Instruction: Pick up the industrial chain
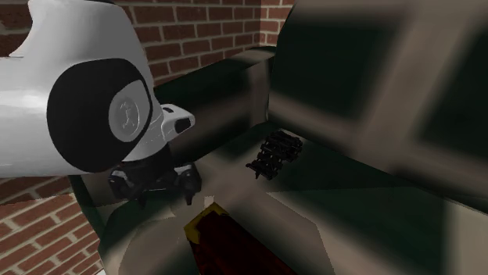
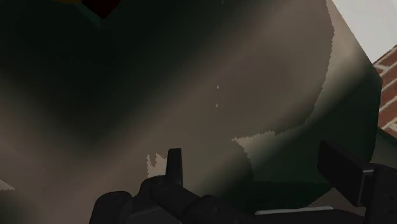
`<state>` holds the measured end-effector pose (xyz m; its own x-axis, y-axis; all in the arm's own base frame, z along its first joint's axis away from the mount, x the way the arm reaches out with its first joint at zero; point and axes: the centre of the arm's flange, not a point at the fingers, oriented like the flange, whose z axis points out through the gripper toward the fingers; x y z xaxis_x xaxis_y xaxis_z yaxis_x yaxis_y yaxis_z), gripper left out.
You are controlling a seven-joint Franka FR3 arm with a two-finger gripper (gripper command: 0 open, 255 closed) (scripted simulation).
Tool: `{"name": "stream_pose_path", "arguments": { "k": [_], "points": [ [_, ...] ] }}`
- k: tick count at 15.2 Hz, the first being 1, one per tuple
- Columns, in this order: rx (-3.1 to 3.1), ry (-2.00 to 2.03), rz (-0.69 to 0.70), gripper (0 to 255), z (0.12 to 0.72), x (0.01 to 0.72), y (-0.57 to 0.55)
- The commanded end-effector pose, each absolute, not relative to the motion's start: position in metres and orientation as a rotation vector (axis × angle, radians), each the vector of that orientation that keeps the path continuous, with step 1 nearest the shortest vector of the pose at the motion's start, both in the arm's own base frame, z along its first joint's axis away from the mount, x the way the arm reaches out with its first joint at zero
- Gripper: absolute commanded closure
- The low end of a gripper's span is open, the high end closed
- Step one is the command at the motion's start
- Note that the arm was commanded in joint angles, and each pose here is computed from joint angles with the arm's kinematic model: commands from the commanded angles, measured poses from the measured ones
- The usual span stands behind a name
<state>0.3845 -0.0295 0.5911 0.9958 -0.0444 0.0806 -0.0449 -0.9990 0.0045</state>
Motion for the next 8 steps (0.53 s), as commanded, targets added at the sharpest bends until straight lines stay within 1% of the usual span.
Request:
{"name": "stream_pose_path", "arguments": {
  "k": [1,8],
  "points": [
    [3.112,-0.12,0.105,0,0.589,0.4,-0.049],
    [3.04,-0.287,0.034,0,0.583,0.449,-0.123]
  ]
}}
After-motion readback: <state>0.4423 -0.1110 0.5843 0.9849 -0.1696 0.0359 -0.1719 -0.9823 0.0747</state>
